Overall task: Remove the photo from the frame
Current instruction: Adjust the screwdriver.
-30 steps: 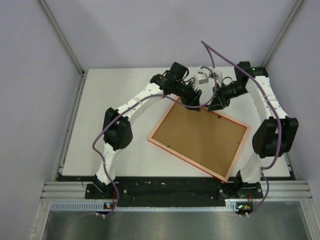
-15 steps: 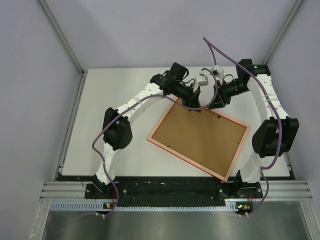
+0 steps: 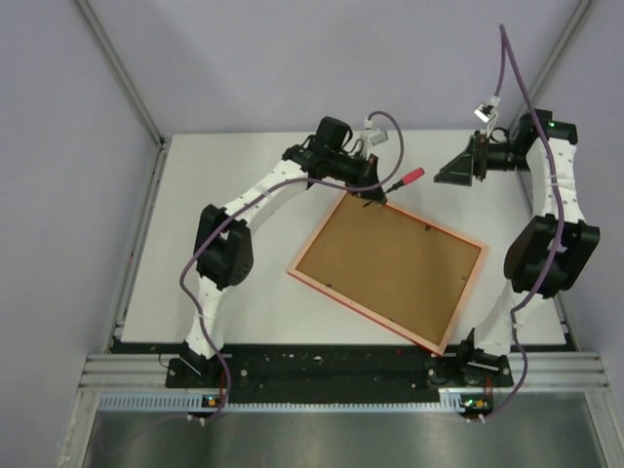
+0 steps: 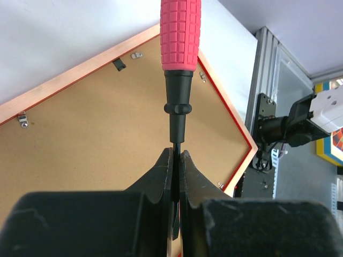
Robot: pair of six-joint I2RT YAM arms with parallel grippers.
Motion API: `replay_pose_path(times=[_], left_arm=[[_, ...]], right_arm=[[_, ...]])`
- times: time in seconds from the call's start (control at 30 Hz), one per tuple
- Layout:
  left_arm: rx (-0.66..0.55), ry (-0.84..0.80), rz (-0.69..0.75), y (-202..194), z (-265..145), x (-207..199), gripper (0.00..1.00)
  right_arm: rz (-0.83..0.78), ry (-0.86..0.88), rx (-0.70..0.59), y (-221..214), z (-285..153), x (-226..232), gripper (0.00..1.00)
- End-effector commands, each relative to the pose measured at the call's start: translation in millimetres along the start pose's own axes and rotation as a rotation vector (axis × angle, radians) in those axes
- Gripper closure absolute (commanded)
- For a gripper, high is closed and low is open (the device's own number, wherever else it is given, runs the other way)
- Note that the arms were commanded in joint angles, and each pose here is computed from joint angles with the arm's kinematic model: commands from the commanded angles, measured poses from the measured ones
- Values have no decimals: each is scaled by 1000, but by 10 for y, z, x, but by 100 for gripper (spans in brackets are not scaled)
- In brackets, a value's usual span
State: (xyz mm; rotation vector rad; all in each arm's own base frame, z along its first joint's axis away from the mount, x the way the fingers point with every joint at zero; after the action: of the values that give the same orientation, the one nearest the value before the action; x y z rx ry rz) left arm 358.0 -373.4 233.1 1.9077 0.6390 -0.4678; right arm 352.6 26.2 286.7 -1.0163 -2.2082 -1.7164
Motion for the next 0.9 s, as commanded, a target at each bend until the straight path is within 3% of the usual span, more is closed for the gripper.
replay_pose_path(times=[0.0,0.23,0.6,0.87], left_arm=[[-125,-79,51,390,-250,-465,100],[-156,-137,4,463,-256,-562,100],[-163,-171,-24,495,-109,-614,100],[-151,-182,-30,467,-44,-603,100]], right_arm=[[130,158,-150,60,-58,225,11],[157,272,-267,50,39,198,14],[93,373,-240,164,368,310,21],[69,398,-223,288,461,302,31]])
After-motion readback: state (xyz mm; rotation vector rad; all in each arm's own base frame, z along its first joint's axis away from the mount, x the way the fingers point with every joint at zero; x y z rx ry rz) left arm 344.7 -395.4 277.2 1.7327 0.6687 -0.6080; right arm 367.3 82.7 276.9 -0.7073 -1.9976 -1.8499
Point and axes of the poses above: each gripper's point midway between its finger pads, its own z axis out along the fingers, its own x axis along the line the jaws close on, y = z × x, the point moved 6 cm from there along -z, back along the fingers, and after that the axes turned 2 degrees about -z, right-handed, at the moved point
